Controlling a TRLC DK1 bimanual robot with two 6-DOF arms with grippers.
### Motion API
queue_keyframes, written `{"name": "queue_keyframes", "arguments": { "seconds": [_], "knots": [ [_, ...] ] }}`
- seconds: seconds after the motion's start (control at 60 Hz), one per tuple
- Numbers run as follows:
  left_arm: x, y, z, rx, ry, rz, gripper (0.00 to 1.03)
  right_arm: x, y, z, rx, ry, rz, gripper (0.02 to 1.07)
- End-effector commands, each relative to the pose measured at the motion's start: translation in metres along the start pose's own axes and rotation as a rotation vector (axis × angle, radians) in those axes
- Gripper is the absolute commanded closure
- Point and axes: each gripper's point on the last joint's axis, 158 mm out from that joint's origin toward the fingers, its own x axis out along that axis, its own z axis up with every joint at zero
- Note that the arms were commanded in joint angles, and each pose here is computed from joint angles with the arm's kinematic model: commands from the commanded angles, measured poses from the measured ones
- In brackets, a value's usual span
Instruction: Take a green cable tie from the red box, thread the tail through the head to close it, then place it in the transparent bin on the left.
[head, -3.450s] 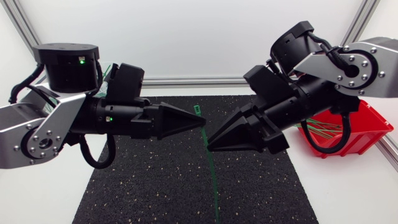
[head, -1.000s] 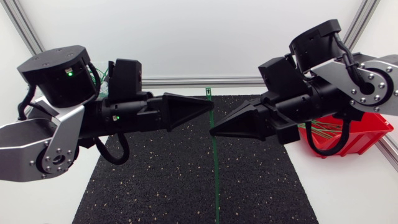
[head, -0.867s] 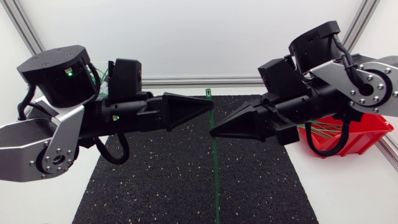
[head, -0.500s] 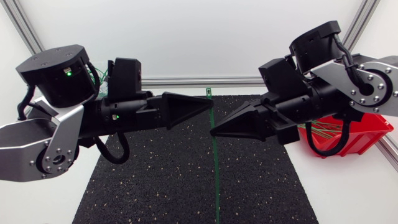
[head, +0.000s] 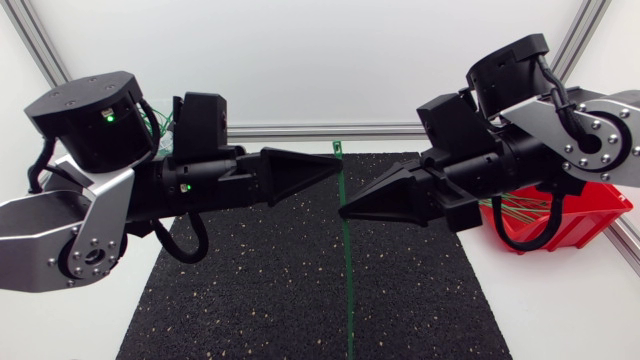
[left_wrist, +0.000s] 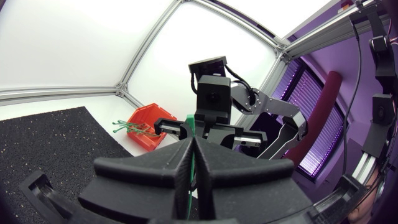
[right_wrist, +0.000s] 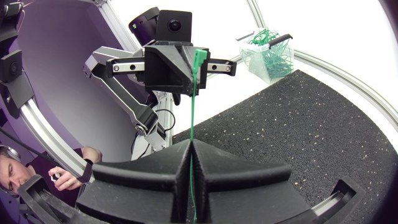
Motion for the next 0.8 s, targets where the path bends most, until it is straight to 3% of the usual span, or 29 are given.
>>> {"name": "queue_keyframes", "arguments": {
  "seconds": [0.0,0.2,0.333,0.65,0.717,0.783],
  "knots": [
    [0.002,0.006,-0.002,-0.034,0.000,0.008,1.00,0.002,0.000,-0.007,0.033,0.007,0.004,1.01],
    [0.000,0.014,0.001,-0.053,-0.006,0.039,1.00,0.005,0.001,-0.008,0.027,0.014,0.008,0.99],
    [-0.005,0.020,0.005,-0.087,0.001,0.070,1.00,0.005,0.000,-0.008,0.011,0.021,-0.022,0.72],
    [-0.026,0.029,0.012,-0.197,0.065,0.112,1.00,-0.012,-0.026,-0.005,-0.008,0.046,-0.261,0.36],
    [-0.029,0.030,0.014,-0.216,0.074,0.118,1.00,-0.013,-0.031,-0.010,-0.011,0.078,-0.308,0.17],
    [-0.032,0.032,0.016,-0.235,0.080,0.130,1.00,-0.013,-0.041,-0.016,-0.025,0.117,-0.368,0.08]
  ]
}}
